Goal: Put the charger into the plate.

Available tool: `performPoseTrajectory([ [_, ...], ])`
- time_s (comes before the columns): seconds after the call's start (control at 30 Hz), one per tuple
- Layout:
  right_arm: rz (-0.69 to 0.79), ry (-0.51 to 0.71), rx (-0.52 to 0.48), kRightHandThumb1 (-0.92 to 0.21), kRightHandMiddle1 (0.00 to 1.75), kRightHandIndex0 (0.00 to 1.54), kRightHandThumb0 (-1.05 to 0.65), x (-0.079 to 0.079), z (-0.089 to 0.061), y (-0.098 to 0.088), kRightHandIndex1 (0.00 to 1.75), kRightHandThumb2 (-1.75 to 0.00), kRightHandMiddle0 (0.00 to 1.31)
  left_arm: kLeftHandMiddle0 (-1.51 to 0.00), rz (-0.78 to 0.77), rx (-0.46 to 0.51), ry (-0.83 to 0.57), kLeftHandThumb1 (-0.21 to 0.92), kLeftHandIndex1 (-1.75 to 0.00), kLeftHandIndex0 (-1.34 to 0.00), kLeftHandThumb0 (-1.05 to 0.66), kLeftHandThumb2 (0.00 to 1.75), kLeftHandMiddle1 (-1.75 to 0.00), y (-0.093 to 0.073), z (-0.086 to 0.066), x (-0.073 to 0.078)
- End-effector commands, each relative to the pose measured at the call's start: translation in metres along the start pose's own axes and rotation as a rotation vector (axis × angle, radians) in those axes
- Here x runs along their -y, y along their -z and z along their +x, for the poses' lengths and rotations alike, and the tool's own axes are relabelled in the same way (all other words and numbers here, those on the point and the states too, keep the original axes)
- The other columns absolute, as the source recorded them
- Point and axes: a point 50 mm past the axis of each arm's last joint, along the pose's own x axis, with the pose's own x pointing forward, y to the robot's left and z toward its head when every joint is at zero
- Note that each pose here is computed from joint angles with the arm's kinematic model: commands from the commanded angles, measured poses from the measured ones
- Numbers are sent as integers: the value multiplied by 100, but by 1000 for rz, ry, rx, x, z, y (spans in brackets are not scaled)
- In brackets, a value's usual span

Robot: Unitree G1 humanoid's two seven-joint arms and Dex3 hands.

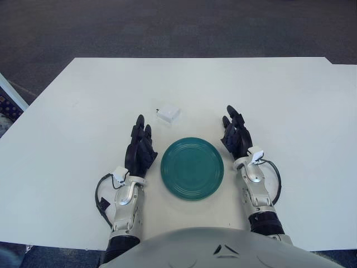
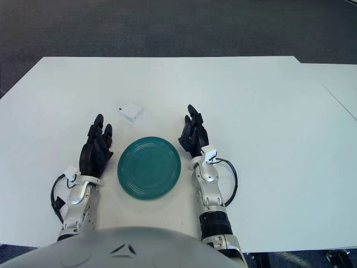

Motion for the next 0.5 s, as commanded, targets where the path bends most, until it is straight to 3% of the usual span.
performPoseTrajectory([
  [0.0,-9,42,-141,-92,36,15,-99,9,-14,25,1,-94,0,0,-26,-113,-42,92,0,0,-105,89,0,17,-12,-7],
  [0.47,13,49,-140,-92,37,16,-99,8,-13,26,0,-92,0,0,-93,-120,-58,92,0,0,-105,92,0,16,-10,-10],
])
